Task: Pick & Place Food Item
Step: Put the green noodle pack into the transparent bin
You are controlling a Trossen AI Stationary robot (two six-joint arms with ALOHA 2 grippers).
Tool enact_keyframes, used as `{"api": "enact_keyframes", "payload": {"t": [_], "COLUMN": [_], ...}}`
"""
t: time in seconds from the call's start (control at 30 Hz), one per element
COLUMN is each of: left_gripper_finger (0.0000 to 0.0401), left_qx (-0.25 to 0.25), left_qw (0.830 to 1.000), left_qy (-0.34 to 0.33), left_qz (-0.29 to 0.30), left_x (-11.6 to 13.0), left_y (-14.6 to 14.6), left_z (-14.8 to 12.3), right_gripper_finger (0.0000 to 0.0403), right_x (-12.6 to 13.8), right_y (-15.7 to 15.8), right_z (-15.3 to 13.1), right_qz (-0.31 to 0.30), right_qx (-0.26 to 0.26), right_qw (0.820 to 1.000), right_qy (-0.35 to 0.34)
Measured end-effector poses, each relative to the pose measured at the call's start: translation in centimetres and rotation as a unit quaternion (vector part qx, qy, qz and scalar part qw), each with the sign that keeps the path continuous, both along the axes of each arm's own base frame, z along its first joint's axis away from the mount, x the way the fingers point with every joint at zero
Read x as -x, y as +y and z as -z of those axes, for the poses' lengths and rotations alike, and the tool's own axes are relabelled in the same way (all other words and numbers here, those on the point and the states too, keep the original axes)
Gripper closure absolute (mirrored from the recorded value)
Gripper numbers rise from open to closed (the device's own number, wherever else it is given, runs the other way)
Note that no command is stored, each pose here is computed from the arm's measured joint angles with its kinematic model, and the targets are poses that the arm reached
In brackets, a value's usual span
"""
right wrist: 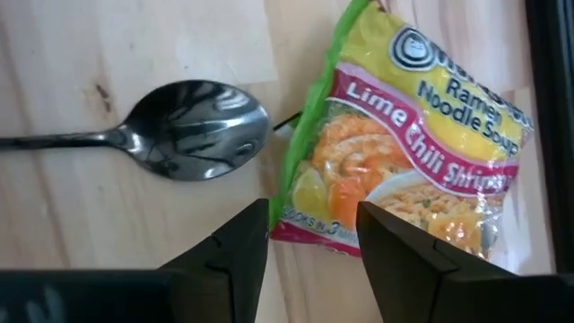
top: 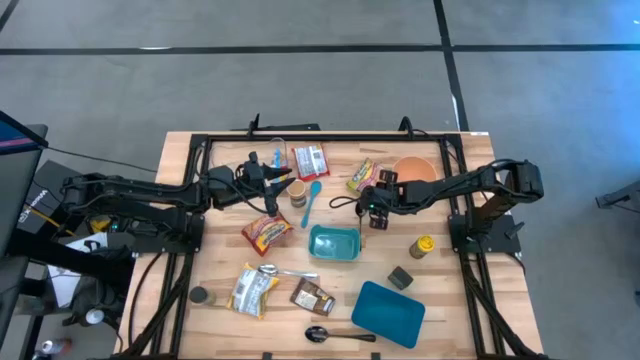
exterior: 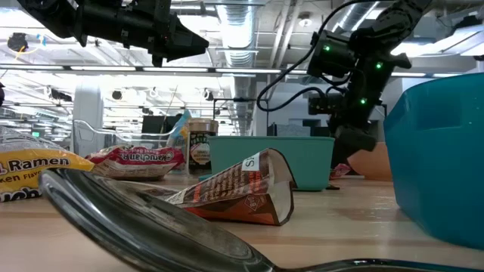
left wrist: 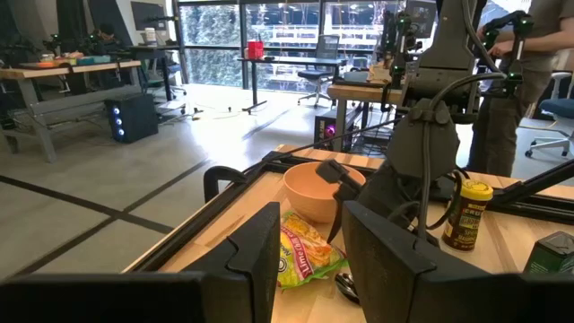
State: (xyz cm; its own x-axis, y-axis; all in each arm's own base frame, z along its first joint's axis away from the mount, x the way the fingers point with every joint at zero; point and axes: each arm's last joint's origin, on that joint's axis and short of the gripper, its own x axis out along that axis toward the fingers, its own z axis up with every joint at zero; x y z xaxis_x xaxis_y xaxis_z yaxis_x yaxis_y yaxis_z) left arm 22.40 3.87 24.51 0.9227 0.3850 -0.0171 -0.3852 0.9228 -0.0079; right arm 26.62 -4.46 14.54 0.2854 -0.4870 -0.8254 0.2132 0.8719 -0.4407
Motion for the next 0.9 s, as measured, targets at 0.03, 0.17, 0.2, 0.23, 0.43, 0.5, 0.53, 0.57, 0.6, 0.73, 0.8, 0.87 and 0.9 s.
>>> {"api": "enact_keyframes", "payload": {"t": [0.03,0.17,0.2,0.23,0.43,0.5,0.53,0.57,0.6,0.73,0.8,0.87,0.9], "left_gripper_finger": [0.0284,0.0284,0.0284,0.0284,0.0284,0.0284,0.0284,0.0284,0.0284,0.0284,0.0284,0.0284,0.0284], "left_qx": [0.0,0.0,0.0,0.0,0.0,0.0,0.0,0.0,0.0,0.0,0.0,0.0,0.0], "left_qw": [1.0,1.0,1.0,1.0,1.0,1.0,1.0,1.0,1.0,1.0,1.0,1.0,1.0], "left_qy": [0.0,0.0,0.0,0.0,0.001,0.001,0.001,0.001,0.001,0.001,0.001,0.001,0.001], "left_qz": [0.0,0.0,0.0,0.0,0.0,0.0,0.0,0.0,0.0,0.0,0.0,0.0,0.0], "left_x": [0.0,0.0,0.0,0.0,0.0,0.0,0.0,0.0,0.0,0.0,0.0,0.0,0.0], "left_y": [0.0,0.0,0.0,0.0,0.0,0.0,0.0,0.0,0.0,0.0,0.0,0.0,0.0], "left_z": [0.0,0.0,0.0,0.0,0.0,0.0,0.0,0.0,0.0,0.0,0.0,0.0,0.0], "right_gripper_finger": [0.0241,0.0248,0.025,0.0253,0.0266,0.027,0.0272,0.0275,0.0277,0.0287,0.0294,0.0303,0.0309], "right_x": [0.0,-0.2,-0.2,-0.2,-0.5,-0.6,-0.6,-0.6,-0.6,-0.6,-0.6,-0.6,-0.6], "right_y": [-0.1,-0.1,-0.1,-0.1,-0.2,-0.2,-0.2,-0.2,-0.2,-0.2,-0.2,-0.2,-0.2], "right_z": [0.0,0.2,0.4,0.7,2.4,2.6,2.6,2.6,2.6,2.2,2.1,2.1,2.1], "right_qz": [0.001,0.004,0.004,0.005,0.009,0.012,0.013,0.013,0.013,0.013,0.013,0.013,0.013], "right_qx": [0.001,0.001,0.001,-0.001,0.002,0.007,0.009,0.01,0.01,0.008,0.009,0.009,0.009], "right_qw": [1.0,1.0,1.0,1.0,0.999,0.999,0.999,0.999,0.999,1.0,1.0,1.0,1.0], "right_qy": [-0.002,-0.004,-0.002,0.007,0.035,0.036,0.035,0.035,0.034,0.025,0.021,0.021,0.021]}}
